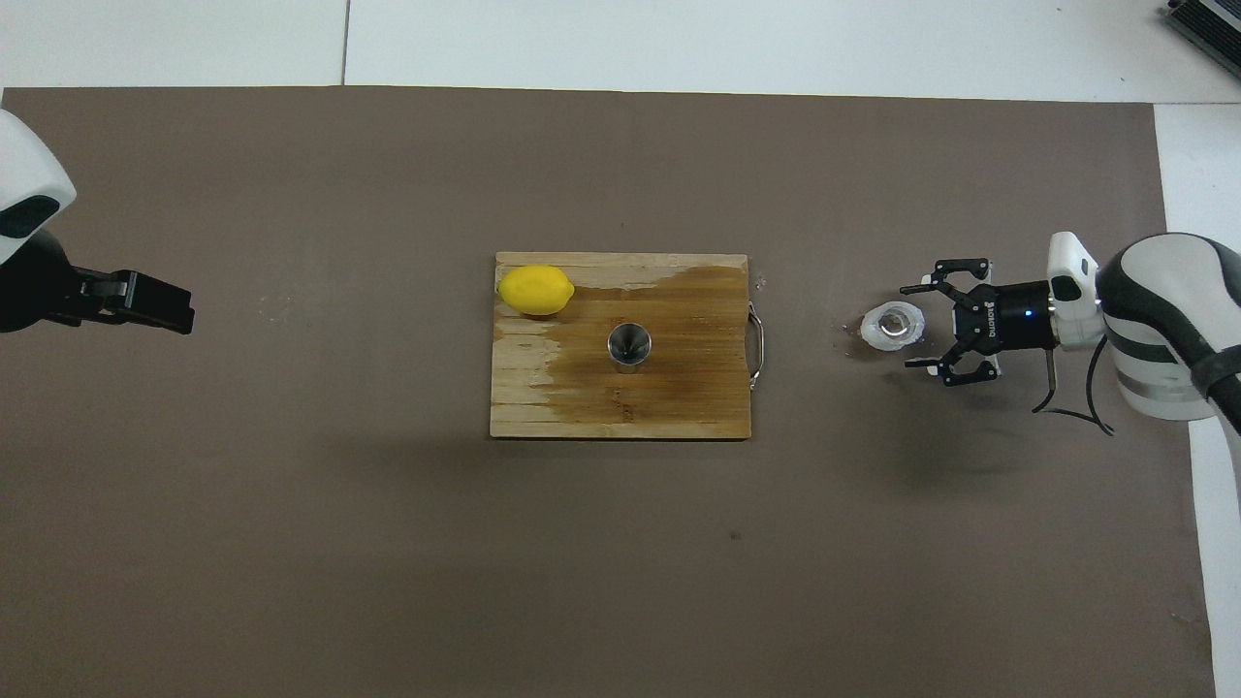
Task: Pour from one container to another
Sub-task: 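Grasp the small white cup with the right gripper and lift it, then carry the white cup with the right gripper over the metal cup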
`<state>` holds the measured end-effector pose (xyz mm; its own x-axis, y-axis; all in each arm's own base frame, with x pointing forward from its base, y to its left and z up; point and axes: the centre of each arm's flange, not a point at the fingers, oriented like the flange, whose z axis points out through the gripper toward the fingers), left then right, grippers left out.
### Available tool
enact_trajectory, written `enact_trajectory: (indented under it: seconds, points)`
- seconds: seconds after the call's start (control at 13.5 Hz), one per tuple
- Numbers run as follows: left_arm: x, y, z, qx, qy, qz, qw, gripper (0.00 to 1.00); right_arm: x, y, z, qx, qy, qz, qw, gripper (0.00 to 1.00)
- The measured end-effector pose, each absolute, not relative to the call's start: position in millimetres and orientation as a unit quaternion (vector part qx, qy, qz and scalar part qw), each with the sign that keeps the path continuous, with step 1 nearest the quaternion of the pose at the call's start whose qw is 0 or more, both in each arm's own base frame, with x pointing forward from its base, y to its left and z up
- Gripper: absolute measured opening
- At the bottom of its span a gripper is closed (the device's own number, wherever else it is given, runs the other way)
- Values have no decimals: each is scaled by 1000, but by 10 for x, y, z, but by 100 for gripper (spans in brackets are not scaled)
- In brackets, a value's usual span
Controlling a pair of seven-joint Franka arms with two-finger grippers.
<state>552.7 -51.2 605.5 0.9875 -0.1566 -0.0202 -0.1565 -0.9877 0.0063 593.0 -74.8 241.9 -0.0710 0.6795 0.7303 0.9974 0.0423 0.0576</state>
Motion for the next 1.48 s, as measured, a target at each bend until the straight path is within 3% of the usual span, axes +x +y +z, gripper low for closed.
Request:
enact_trajectory:
  seconds: [0.15, 0.22, 0.44, 0.67, 0.89, 1.19, 1.48]
  points:
    - [5528, -517, 6057, 997, -79, -10, 2, 100, 5954, -673, 2426, -622, -674, -295, 268, 99]
    - [5527, -517, 6056, 997, -79, -10, 2, 100, 5978, -653, 2431, -622, -678, -295, 258, 91]
    - [5529, -492, 6057, 997, -77, -10, 2, 100, 6016, -615, 2440, -620, -685, -295, 242, 52]
    - [5531, -466, 6057, 997, -74, -10, 2, 100, 6061, -558, 2508, -632, -674, -293, 244, 50]
    - [5531, -472, 6057, 997, -75, -10, 2, 100, 6206, -198, 2864, -672, -643, -282, 235, 50]
    - [5531, -472, 6057, 997, -75, -10, 2, 100, 6268, 758, 3462, -726, -605, -248, 213, 50]
    - [5531, -472, 6057, 997, -75, -10, 2, 100, 6059, 1851, 3780, -740, -618, -193, 181, 50]
